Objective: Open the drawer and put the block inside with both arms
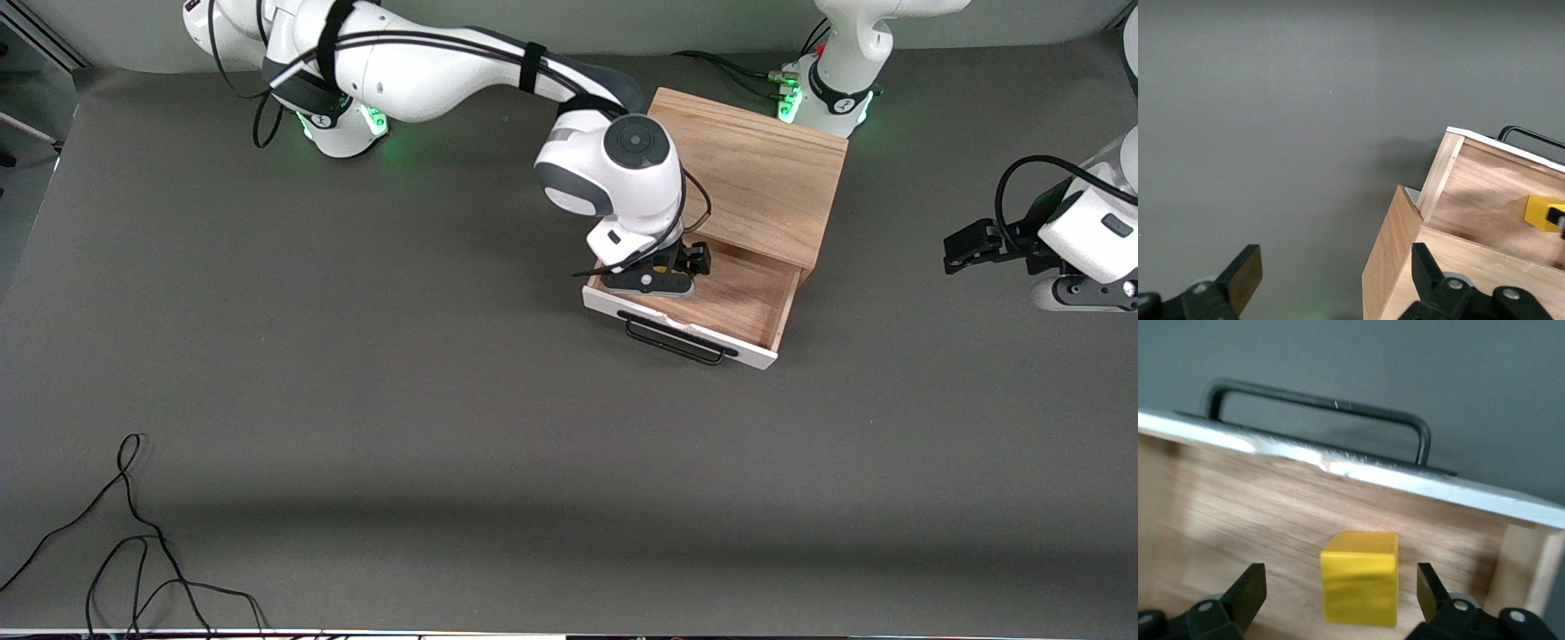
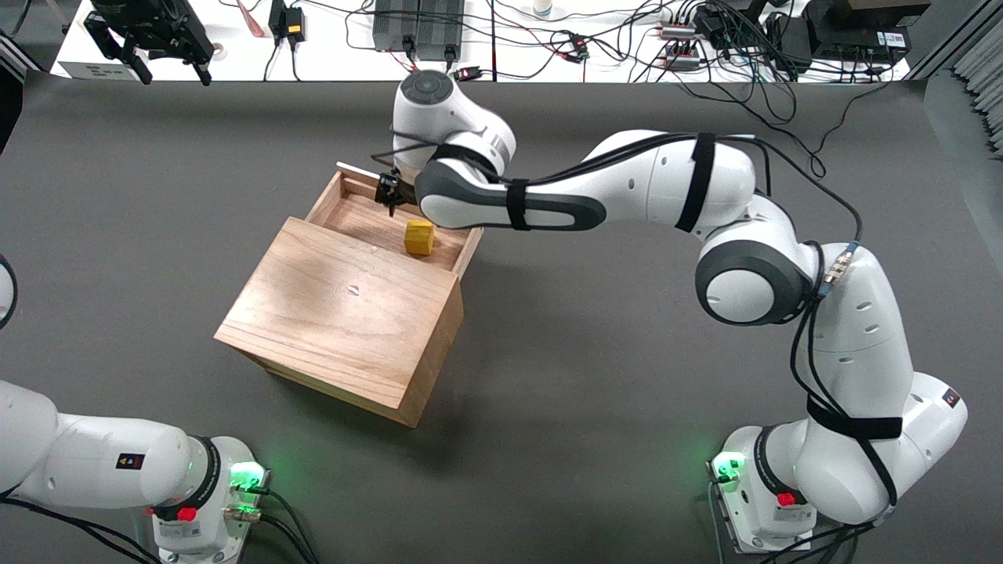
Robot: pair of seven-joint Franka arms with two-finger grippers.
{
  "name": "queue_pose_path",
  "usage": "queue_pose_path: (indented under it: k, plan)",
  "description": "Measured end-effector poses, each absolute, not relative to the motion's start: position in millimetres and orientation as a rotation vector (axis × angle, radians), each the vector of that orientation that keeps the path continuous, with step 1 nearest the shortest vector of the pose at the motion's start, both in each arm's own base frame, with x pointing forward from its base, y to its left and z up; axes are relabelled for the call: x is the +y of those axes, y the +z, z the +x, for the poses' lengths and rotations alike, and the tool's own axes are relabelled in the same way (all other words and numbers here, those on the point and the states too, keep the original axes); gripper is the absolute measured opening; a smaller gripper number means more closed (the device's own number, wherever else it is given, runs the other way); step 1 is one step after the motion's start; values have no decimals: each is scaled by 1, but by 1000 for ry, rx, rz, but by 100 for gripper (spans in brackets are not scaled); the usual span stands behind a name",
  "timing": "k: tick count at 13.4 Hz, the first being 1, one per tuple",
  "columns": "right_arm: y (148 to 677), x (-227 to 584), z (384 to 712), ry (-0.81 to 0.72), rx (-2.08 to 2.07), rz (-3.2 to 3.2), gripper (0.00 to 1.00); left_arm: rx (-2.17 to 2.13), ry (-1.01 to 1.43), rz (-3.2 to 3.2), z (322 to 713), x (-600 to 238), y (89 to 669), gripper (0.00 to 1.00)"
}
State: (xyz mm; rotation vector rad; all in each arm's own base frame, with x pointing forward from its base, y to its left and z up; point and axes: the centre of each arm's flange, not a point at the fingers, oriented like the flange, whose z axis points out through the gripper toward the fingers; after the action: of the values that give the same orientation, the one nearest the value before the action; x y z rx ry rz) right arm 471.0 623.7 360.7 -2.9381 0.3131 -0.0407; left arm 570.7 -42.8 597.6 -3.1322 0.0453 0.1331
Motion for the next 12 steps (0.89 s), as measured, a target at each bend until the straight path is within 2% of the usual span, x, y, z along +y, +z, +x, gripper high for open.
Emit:
queue_pose_path:
  k: [6,8,12]
  plan:
    - [503,504,543,-86,454,-2932,100,45,129,-3132,571,-43,598,100]
    - [512,461,569,-94,371,-2991,100,45,129,-3132,571,-43,598,100]
    - [489,358,636,-37,322,-3065,100,44,128,-3132,571,-42,598,100]
